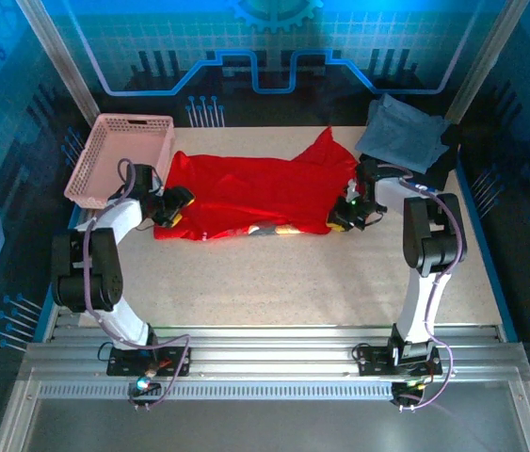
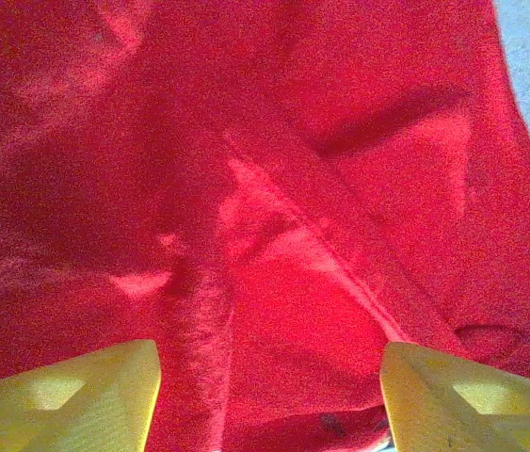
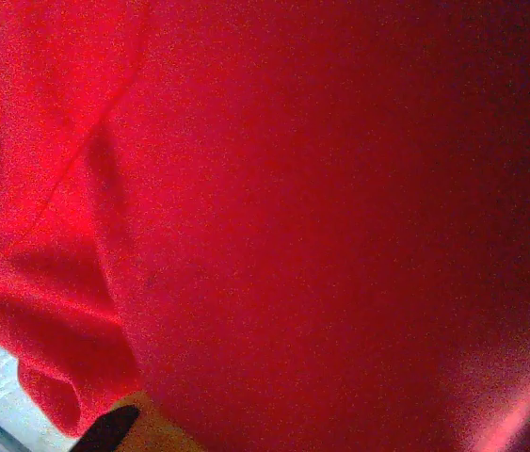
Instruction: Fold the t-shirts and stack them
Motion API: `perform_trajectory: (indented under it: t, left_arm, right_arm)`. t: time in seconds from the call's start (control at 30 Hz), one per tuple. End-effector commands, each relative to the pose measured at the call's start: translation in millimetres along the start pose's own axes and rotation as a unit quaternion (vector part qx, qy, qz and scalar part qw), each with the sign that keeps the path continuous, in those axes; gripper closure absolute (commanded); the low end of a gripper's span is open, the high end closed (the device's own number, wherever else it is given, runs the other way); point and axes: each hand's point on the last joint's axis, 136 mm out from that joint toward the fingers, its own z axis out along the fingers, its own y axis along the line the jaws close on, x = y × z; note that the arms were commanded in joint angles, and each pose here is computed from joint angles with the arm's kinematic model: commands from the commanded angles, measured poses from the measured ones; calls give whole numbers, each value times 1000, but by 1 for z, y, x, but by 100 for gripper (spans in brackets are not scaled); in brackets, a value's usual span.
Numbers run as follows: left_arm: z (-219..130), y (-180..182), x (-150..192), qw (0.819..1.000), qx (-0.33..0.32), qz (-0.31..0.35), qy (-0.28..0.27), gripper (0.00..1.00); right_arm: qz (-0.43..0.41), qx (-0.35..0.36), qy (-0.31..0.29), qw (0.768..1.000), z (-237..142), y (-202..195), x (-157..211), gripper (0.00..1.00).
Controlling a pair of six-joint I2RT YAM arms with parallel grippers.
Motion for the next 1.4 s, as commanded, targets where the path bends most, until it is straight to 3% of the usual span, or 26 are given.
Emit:
perform_trajectory:
  t: [0.0,0.4,0.63,0.87,1.03,1.2,1.37]
  left_arm:
    - [3,9,5,1000,-10,13,1,36]
    - [0,21,17,999,-26,26,14,38]
    - [5,32,31,999,-31,19,28,38]
    - [9,35,44,999,-34,22,36,39]
    - [8,33,47,998,-34,25,37,39]
    - [5,27,50,999,-25,28,38,39]
    - [17,18,58,998,-18,38,50,39]
  right_arm:
    - [-14,6,-15,1000,-30,18,-1,98]
    - [-28,-40,109,993,-105,37,77,97]
    - [-21,-75,193,978,-81,28,111,81]
    - [23,-88,169,981,-61,15,95,76]
    - [16,-52,155,986,-63,8,87,88]
    - [-4,76,79,994,-101,-28,97,63]
    - [-6,68,10,998,-97,-37,93,57]
